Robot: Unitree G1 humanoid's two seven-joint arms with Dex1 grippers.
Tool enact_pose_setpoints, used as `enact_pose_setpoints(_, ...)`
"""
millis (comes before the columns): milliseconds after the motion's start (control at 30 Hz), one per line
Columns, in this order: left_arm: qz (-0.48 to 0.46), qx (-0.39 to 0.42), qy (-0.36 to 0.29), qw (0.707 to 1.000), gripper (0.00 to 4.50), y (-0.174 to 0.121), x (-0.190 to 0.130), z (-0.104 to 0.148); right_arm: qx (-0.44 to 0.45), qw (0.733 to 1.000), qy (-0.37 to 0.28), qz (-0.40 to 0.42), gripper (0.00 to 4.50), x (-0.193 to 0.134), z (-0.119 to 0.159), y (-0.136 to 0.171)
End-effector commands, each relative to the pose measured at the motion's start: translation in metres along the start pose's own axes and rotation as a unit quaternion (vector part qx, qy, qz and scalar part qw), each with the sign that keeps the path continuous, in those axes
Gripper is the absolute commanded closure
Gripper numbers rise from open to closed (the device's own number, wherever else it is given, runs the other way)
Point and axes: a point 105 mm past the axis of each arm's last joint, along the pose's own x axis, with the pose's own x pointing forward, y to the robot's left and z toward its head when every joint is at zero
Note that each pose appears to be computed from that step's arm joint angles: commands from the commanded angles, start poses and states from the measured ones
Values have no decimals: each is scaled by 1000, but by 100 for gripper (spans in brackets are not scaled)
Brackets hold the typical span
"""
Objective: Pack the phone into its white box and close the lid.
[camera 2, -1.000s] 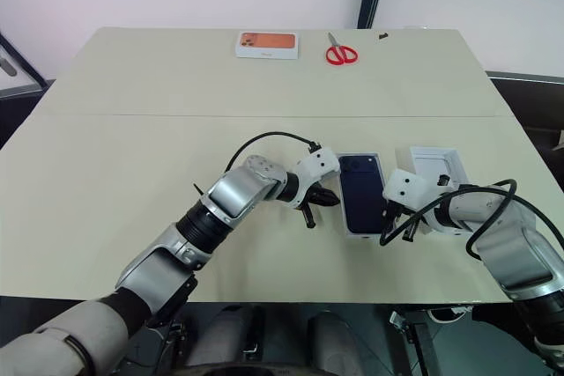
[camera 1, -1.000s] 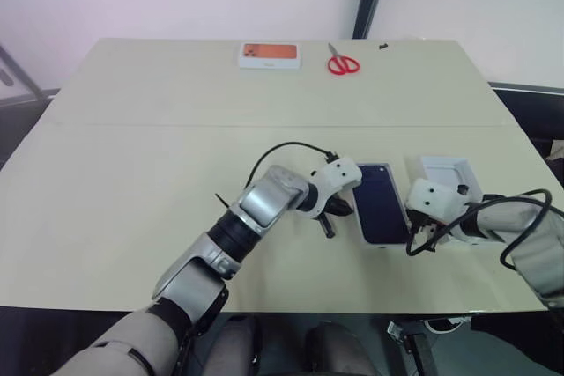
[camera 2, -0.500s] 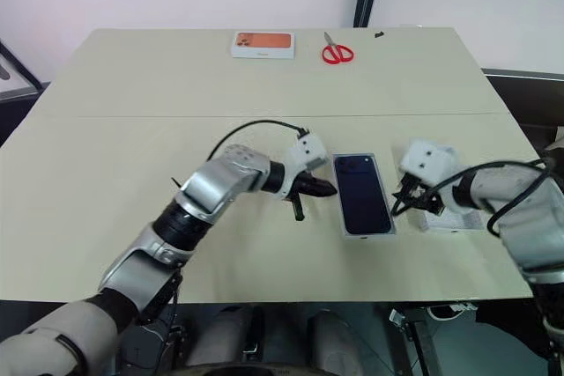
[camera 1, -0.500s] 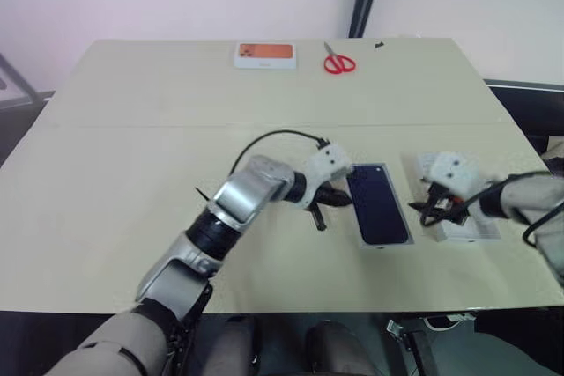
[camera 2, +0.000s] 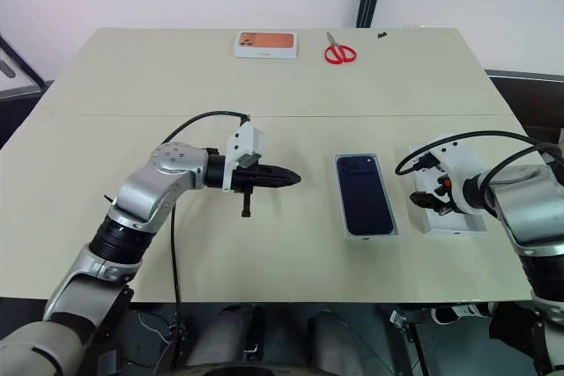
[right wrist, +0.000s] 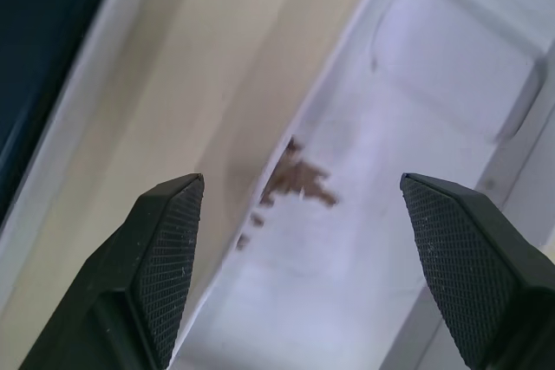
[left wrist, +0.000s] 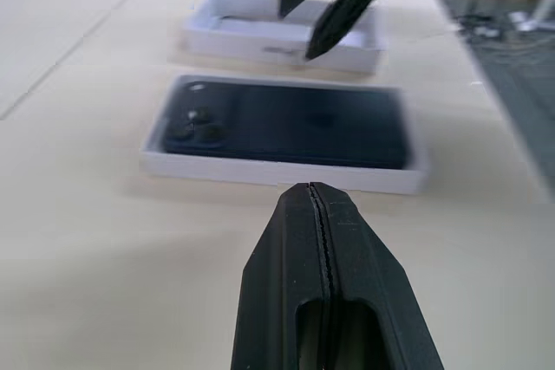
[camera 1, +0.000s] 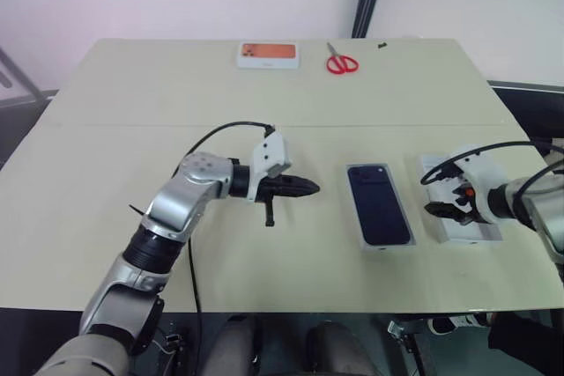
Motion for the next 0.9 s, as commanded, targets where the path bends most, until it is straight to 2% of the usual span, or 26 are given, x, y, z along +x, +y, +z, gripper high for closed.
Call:
enact_pose_setpoints(33, -18, 27, -12, 999, 450, -5, -4, 13, 17, 1000, -9, -4, 70, -2, 5, 2)
enact_pose_setpoints(133, -17, 35, -15, 999, 450, -5, -2, 13, 41, 999, -9, -4, 157, 2, 4, 5)
enact_pose_setpoints(300, -7, 38, -33, 999, 450, -3, 2, 18, 70, 997, -15, -11, 420, 2, 8, 4)
enact_pose_setpoints(333, -4, 37, -41, 998, 450, -3, 2, 20, 75, 997, -18, -12, 447, 1, 9, 3)
enact_pose_setpoints(500, 6, 37, -59, 998, 450, -1, 0, 26, 82, 994, -68, -5, 447, -8, 28, 2)
enact_pose_setpoints(567, 21, 33, -64, 997, 450, 3, -3, 25, 84, 986, -140, 28, 447, -20, 52, 8)
enact_pose_setpoints(633, 34, 30, -63, 997, 450, 6, -8, 23, 106, 966, -207, 116, 447, -40, 76, 27)
enact_pose_setpoints(733, 50, 30, -53, 997, 450, 12, -14, 17, 112, 925, -260, 254, 447, -61, 94, 61)
enact_pose_setpoints(800, 61, 34, -41, 997, 450, 16, -17, 12, 110, 902, -272, 317, 447, -66, 97, 77)
enact_pose_setpoints(900, 76, 36, -24, 996, 450, 23, -23, 5, 110, 866, -254, 417, 447, -70, 91, 107)
